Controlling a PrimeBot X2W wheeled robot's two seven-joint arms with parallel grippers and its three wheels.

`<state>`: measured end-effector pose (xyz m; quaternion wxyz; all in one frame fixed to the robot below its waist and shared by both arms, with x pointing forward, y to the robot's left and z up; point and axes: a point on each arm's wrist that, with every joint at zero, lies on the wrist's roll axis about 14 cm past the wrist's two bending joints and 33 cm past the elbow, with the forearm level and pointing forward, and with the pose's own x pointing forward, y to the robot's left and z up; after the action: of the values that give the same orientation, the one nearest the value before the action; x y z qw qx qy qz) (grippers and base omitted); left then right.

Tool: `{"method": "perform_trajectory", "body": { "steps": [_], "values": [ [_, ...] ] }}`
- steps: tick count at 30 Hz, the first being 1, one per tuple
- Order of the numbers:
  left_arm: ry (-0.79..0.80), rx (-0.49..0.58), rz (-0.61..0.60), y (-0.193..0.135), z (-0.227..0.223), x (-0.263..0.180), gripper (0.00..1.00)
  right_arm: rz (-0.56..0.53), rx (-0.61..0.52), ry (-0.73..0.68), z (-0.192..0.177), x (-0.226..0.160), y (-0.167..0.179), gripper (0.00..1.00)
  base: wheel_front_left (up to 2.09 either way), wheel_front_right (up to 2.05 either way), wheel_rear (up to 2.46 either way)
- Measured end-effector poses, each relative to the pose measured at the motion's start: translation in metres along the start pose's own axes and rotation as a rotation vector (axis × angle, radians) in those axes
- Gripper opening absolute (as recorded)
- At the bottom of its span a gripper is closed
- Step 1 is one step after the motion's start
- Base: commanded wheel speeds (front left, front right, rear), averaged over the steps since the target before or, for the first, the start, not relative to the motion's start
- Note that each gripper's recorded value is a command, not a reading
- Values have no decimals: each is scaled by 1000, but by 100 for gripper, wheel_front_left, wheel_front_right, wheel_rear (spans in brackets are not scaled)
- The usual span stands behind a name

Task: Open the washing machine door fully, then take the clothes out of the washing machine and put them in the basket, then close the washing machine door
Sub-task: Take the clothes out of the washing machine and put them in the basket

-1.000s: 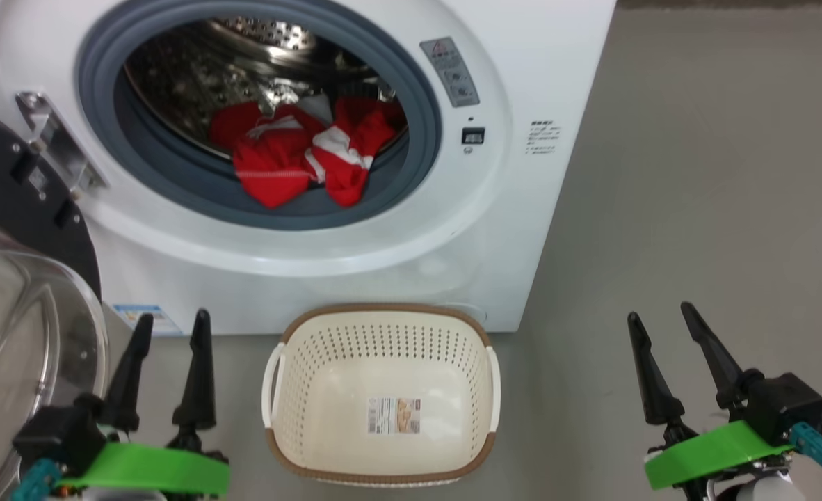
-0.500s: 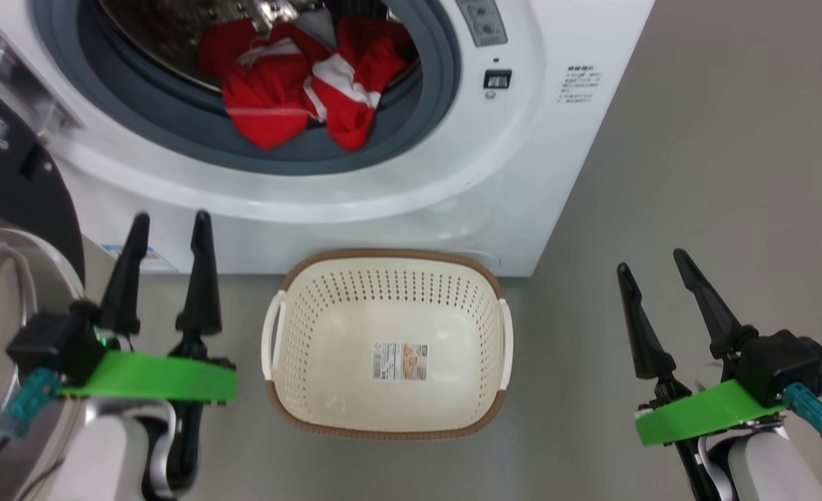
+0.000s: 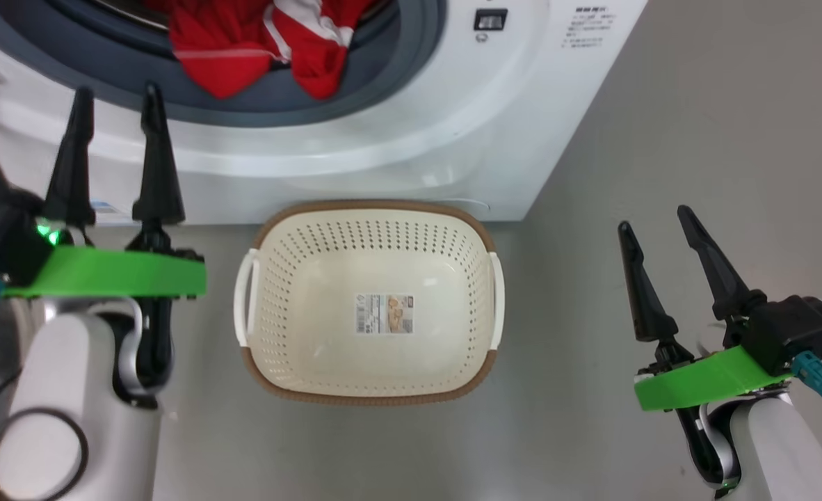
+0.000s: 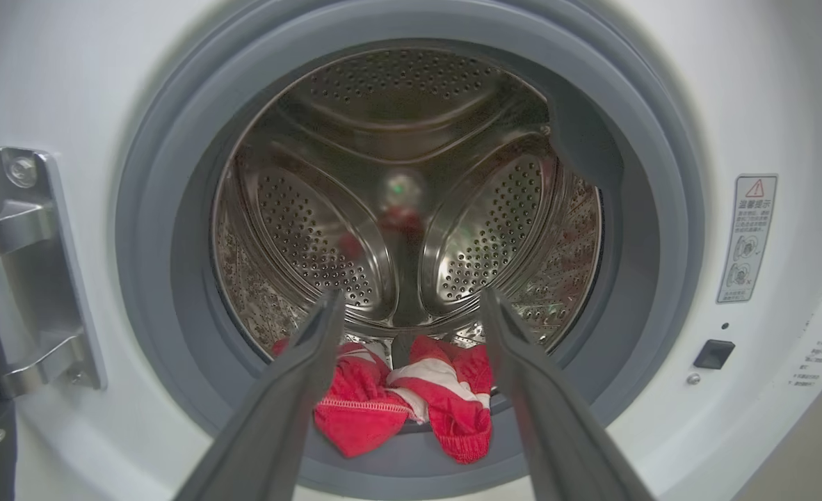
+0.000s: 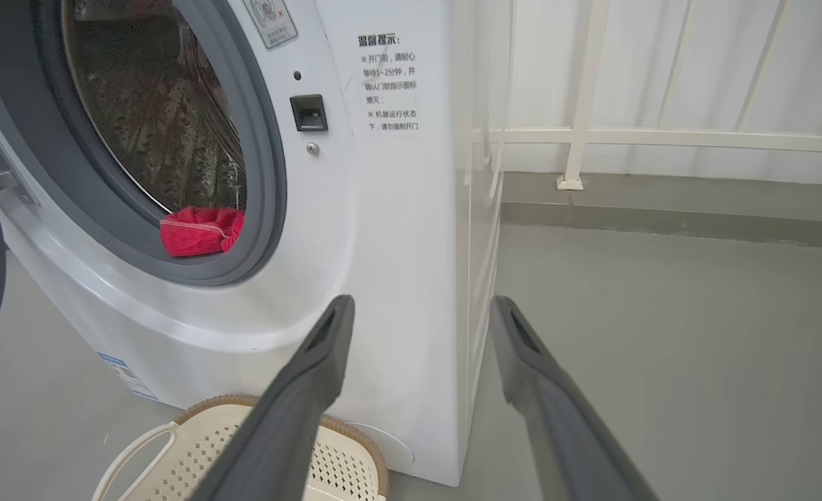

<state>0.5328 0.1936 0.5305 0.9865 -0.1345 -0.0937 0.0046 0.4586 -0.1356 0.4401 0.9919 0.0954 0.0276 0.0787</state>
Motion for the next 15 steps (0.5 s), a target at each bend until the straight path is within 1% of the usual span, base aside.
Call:
{"method": "perform_trajectory", "body": {
  "steps": [8, 11, 15],
  "values": [
    [24, -7, -34, -8, -25, 33, 100, -38, 1, 32, -15, 5, -16, 100, 0, 0, 0],
    [57, 23, -43, -10, -43, 49, 100, -64, -3, 43, -21, 6, -27, 100, 0, 0, 0],
    [80, 29, -48, -13, -58, 63, 100, -82, -3, 65, -29, 5, -34, 100, 0, 0, 0]
  ]
}}
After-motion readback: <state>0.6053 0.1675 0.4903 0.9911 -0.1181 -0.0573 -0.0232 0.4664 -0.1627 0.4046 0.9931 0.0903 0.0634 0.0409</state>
